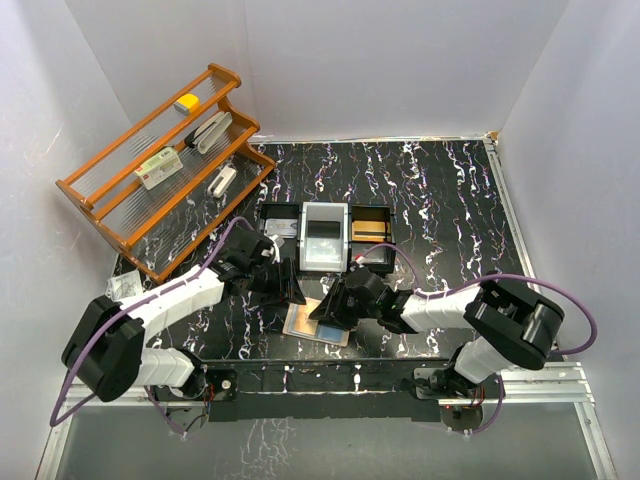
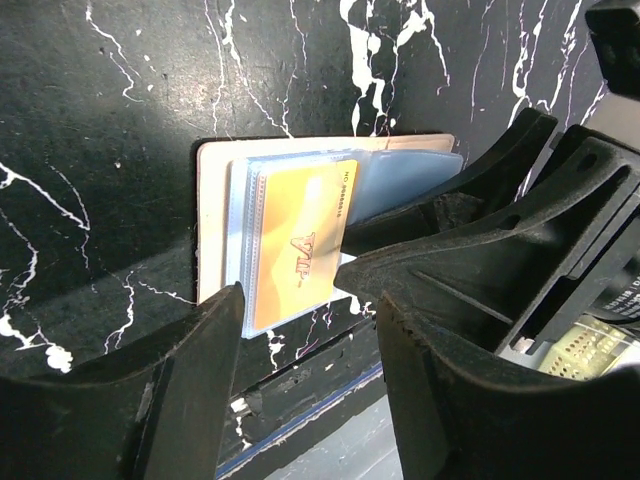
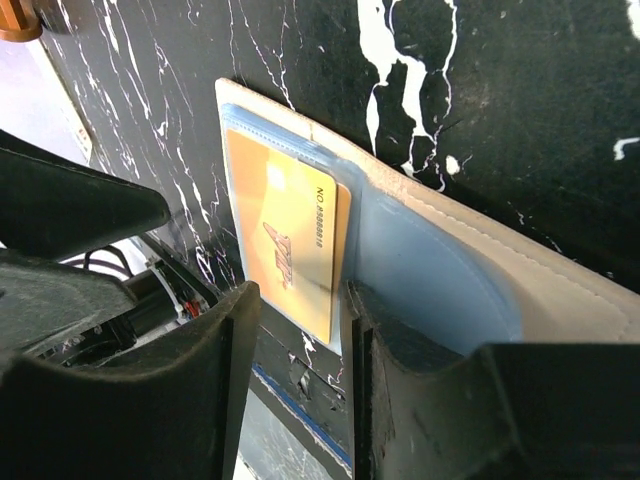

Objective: Take the credit cards out of the card holder

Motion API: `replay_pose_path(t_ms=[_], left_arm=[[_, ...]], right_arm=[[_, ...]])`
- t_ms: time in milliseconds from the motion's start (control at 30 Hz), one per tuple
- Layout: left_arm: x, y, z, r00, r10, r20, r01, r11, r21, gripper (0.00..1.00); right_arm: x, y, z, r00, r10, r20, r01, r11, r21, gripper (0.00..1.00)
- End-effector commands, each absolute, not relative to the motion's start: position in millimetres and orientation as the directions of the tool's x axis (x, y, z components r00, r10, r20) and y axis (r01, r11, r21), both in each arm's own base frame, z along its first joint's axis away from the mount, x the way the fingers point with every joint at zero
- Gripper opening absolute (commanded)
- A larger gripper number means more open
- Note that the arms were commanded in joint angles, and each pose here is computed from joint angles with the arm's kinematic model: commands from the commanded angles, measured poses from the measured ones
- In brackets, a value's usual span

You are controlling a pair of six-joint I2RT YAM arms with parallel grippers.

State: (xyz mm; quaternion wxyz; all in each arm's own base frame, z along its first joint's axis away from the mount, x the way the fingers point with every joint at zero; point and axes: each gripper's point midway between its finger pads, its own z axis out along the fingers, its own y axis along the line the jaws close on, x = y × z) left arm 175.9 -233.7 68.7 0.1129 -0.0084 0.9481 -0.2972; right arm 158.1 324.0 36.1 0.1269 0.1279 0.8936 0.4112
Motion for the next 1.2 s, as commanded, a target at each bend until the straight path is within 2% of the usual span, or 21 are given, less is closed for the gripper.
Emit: replay_pose_path(t_ms=[0,100,367,500,667,933,1033,1167], left_arm=[[164.0,-236.7,60.5,-0.987,-0.038,-0.156,0.062,0.805,-0.591,0.51],[160.6,-237.6,53.5,-0.990,-0.027,-0.135,0.059,0.802,-0.594,0.46],[153.6,-238.2,33.7,-0.997,0.002,-0.072,0.044,0.812,-0.582,0.35],[150.2,-233.3,24.4,-0.998,0.013,-0.055,0.042,0.834,-0.551,0.26],[145.5,-225.0,17.2,-0.999,0.011,-0.040,0.030,0.857,-0.515,0.19],[144.1,-223.9,16.4,-0.999,0.023,-0.037,0.039,0.861,-0.508,0.11],[144.0,-224.9,16.9,-0.999,0.033,-0.033,0.045,0.860,-0.508,0.06],[143.6,-225.3,16.6,-0.999,0.041,-0.032,0.052,0.860,-0.507,0.03]], right_arm=[[161.8,323.2,33.0,-0.928,0.346,-0.137,0.127,0.641,0.757,0.35],[162.3,320.4,33.0,-0.924,0.356,-0.141,0.133,0.644,0.753,0.30],[163.3,318.5,31.2,-0.920,0.365,-0.145,0.140,0.650,0.747,0.28],[163.3,319.4,31.3,-0.920,0.364,-0.142,0.139,0.646,0.751,0.27],[163.2,323.0,34.1,-0.922,0.363,-0.133,0.136,0.627,0.767,0.20],[162.6,328.9,39.9,-0.929,0.347,-0.127,0.120,0.608,0.785,0.19],[162.9,327.4,33.4,-0.934,0.329,-0.136,0.119,0.649,0.751,0.23],[164.1,326.7,29.4,-0.941,0.301,-0.159,0.098,0.687,0.720,0.21]])
